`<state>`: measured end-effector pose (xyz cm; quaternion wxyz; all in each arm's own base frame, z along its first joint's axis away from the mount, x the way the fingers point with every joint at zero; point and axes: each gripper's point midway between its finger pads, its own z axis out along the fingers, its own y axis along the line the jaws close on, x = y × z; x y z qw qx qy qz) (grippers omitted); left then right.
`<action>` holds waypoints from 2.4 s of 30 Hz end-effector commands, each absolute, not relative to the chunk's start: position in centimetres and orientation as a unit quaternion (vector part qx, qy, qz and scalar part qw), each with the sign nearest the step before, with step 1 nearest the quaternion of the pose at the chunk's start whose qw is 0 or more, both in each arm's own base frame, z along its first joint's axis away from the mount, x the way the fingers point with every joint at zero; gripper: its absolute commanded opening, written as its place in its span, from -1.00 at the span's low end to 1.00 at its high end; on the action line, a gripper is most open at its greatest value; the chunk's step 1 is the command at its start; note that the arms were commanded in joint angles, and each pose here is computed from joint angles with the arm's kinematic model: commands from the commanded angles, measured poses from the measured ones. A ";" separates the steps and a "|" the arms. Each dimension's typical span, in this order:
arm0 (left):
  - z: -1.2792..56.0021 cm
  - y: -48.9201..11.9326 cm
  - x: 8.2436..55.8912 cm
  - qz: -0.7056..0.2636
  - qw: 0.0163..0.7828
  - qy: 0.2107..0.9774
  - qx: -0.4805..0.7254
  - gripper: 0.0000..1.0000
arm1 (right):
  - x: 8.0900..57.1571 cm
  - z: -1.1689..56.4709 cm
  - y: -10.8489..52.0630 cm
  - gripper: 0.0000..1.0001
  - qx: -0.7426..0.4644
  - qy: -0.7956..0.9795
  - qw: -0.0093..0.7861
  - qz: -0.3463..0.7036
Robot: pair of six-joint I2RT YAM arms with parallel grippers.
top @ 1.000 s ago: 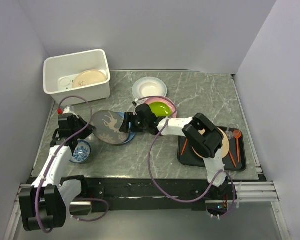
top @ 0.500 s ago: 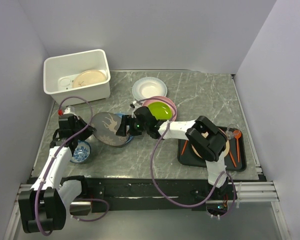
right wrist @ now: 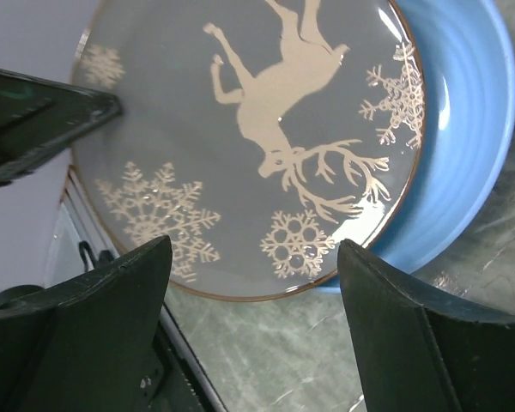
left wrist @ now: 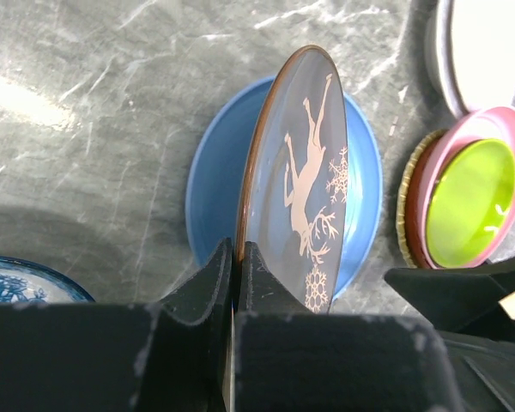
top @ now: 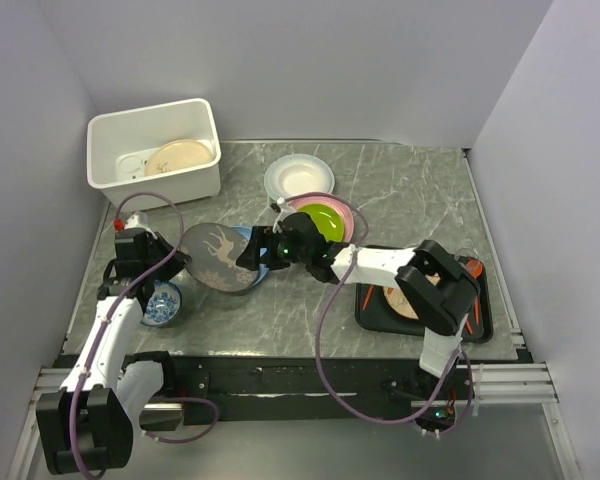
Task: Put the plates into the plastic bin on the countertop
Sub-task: Pick up the plate at the center of the board, then place the plate in the plastic bin.
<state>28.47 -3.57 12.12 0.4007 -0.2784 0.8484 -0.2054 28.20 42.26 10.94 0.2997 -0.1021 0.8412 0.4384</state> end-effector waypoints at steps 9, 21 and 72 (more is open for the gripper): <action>24.2 -5.4 30.9 -0.300 0.537 0.757 -0.220 -0.99 | 27.8 17.7 38.8 0.71 -0.079 0.801 0.385 0.452; 24.6 -7.4 31.9 -0.359 0.519 0.752 -0.192 -0.99 | 26.0 19.1 33.4 0.74 -0.031 0.799 0.424 0.426; 36.1 -4.2 41.7 -0.360 0.595 0.680 -0.230 -0.99 | 29.0 20.5 34.6 0.79 -0.082 0.805 0.421 0.410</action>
